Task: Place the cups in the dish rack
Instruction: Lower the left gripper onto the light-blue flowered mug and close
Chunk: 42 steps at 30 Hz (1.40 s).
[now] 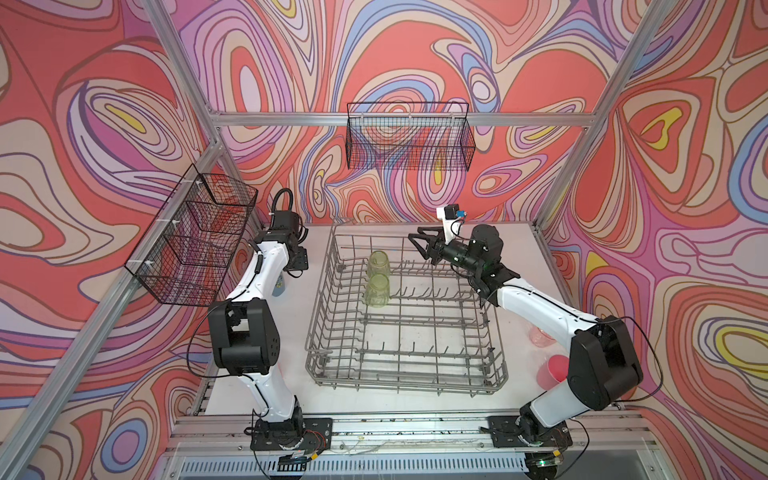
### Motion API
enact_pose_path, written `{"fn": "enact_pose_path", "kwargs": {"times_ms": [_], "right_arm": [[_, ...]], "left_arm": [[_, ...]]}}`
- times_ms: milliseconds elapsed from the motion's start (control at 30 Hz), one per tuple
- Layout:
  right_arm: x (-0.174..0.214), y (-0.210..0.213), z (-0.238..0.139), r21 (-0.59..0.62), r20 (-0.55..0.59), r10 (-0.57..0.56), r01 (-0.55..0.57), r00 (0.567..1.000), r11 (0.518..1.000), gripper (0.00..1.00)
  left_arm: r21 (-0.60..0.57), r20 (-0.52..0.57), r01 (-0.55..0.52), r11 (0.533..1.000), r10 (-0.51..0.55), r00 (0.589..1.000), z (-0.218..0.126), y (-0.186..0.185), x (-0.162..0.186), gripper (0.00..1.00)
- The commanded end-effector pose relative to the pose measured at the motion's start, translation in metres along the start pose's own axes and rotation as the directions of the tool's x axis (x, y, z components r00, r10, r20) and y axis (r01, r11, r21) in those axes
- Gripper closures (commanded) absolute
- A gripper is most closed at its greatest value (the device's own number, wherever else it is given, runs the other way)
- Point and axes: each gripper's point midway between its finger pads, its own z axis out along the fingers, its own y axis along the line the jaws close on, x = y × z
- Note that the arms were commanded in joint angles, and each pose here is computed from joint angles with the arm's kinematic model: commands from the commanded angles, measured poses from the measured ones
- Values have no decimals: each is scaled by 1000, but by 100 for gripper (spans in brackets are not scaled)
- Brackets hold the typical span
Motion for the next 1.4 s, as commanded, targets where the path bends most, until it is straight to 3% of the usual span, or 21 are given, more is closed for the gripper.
{"fn": "enact_pose_path", "kwargs": {"times_ms": [0, 733, 1367], "right_arm": [[-6, 13, -4, -33, 28, -51, 52, 998, 998, 51], [-8, 14, -3, -22, 24, -49, 49, 999, 999, 51], [-6, 9, -1, 2, 12, -48, 48, 999, 999, 51]], "left_arm": [[-46, 18, -1, 999, 2, 1000, 13, 8, -7, 24], [-50, -120, -20, 999, 14, 993, 73, 7, 23, 48], [-48, -158, -13, 999, 5, 987, 83, 5, 33, 77]]}}
